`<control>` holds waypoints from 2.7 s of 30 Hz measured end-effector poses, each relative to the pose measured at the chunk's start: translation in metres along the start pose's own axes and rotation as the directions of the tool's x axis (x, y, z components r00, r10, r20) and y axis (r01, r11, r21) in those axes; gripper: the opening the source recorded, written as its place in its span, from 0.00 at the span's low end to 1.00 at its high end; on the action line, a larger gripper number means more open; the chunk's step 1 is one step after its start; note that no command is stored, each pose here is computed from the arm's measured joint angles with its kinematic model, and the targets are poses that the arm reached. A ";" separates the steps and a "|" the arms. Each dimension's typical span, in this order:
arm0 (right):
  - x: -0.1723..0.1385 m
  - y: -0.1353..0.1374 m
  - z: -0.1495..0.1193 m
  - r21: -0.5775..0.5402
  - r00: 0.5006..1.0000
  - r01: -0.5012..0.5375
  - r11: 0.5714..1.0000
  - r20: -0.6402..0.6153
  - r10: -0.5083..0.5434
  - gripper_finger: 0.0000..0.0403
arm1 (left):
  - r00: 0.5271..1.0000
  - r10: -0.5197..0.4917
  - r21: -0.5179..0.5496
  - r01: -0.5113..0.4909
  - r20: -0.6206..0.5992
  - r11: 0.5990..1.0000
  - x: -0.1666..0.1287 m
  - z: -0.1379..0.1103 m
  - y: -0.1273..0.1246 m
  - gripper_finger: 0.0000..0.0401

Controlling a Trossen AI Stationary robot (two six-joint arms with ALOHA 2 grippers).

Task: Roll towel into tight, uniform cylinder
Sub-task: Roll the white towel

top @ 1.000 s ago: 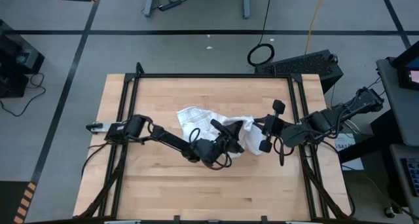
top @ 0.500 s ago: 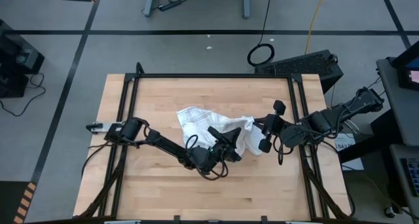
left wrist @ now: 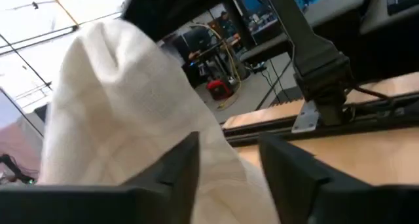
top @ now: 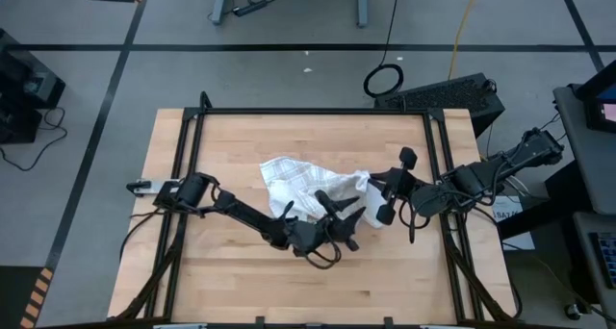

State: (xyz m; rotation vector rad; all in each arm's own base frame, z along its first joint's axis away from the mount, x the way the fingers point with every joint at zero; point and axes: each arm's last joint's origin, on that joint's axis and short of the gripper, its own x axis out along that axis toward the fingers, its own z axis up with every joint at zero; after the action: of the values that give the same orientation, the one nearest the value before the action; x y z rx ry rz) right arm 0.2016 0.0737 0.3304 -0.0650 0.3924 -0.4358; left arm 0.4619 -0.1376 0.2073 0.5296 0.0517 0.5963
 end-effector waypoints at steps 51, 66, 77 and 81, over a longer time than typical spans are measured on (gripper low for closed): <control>-0.012 0.034 -0.093 0.129 0.904 -0.281 0.951 -0.297 0.307 0.56 | 0.809 -0.467 0.054 0.517 -0.357 0.854 -0.060 0.048 0.067 0.00; 0.010 0.042 -0.172 0.023 0.957 -0.100 0.995 -0.271 0.103 0.68 | 0.811 -0.500 0.025 0.531 -0.305 0.847 -0.075 0.076 0.105 0.00; 0.044 0.003 -0.178 -0.069 0.882 0.136 0.988 -0.446 -0.153 0.58 | 0.783 -0.496 0.044 0.550 -0.376 0.834 -0.079 0.069 0.106 0.00; 0.056 -0.011 -0.176 -0.072 0.846 0.136 0.988 -0.511 -0.153 0.56 | 0.777 -0.503 0.050 0.560 -0.377 0.827 -0.083 0.069 0.104 0.00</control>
State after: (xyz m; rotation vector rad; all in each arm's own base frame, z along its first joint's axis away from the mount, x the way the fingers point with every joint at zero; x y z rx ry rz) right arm 0.1769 0.0439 0.1497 -0.0081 0.9324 -0.5972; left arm 0.3523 -0.1422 0.3099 0.5287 0.5802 0.1139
